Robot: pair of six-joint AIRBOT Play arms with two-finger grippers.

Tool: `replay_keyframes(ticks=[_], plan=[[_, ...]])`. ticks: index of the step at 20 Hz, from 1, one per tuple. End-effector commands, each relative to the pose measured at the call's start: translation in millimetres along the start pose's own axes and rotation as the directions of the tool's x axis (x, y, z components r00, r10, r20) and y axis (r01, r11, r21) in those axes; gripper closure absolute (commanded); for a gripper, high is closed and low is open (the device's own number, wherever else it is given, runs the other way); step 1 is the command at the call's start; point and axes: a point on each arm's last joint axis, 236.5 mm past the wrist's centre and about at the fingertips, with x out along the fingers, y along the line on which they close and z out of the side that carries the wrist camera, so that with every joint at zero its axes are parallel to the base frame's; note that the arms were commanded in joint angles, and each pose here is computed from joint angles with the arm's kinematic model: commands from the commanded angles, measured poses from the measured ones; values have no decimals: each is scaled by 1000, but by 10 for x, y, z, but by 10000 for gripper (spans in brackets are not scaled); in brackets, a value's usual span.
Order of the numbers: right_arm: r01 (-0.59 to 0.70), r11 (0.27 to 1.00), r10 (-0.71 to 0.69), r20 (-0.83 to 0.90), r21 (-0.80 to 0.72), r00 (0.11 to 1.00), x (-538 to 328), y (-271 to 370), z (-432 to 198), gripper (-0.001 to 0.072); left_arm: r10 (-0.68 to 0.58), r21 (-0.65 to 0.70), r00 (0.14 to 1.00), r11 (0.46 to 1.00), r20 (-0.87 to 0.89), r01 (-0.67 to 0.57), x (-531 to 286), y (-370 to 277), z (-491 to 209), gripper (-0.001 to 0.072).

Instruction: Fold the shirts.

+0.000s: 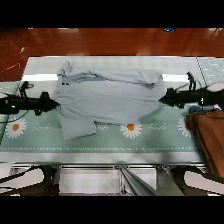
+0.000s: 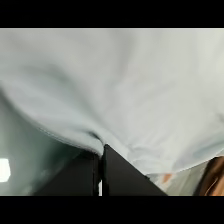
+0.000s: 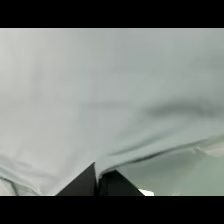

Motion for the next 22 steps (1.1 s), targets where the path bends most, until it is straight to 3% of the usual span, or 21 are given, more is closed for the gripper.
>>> replay_keyframes(ticks=[1,4,7,9,11,13,17,19,20,22], plan=[[29,971,9,158,-236,987,-804,839,593,684,-207,218,959,962,194,164,-723,-1144,508,689],[159,884,65,453,-439,889,-2123,1811,911,684,-403,482,831,855,385,191,-1872,-2333,674,689],[295,789,159,644,-538,749,-3235,2526,553,684,-528,693,685,719,502,46,-2958,-3214,303,689],[378,754,188,727,-538,660,-3724,2718,214,683,-567,743,596,665,568,-75,-3523,-3526,-102,689],[447,732,181,779,-514,601,-4039,2748,-151,683,-539,718,513,649,668,-252,-3902,-3576,-431,689],[496,723,165,816,-482,553,-4268,2719,-485,683,-453,616,431,677,781,-404,-4117,-3470,-727,689],[517,708,160,823,-481,546,-4399,2685,-1045,683,-375,503,336,619,864,-603,-4443,-3194,-1378,689],[512,711,145,813,-481,563,-4381,2632,-1240,683,-293,379,241,677,925,-631,-4809,-2801,-1528,689],[507,715,137,808,-481,573,-4364,2607,-1307,683,-251,347,240,695,938,-630,-4873,-2613,-1567,688],[490,728,104,784,-479,612,-4267,2524,-1367,683,-177,371,350,681,920,-631,-4694,-2334,-1589,689]])
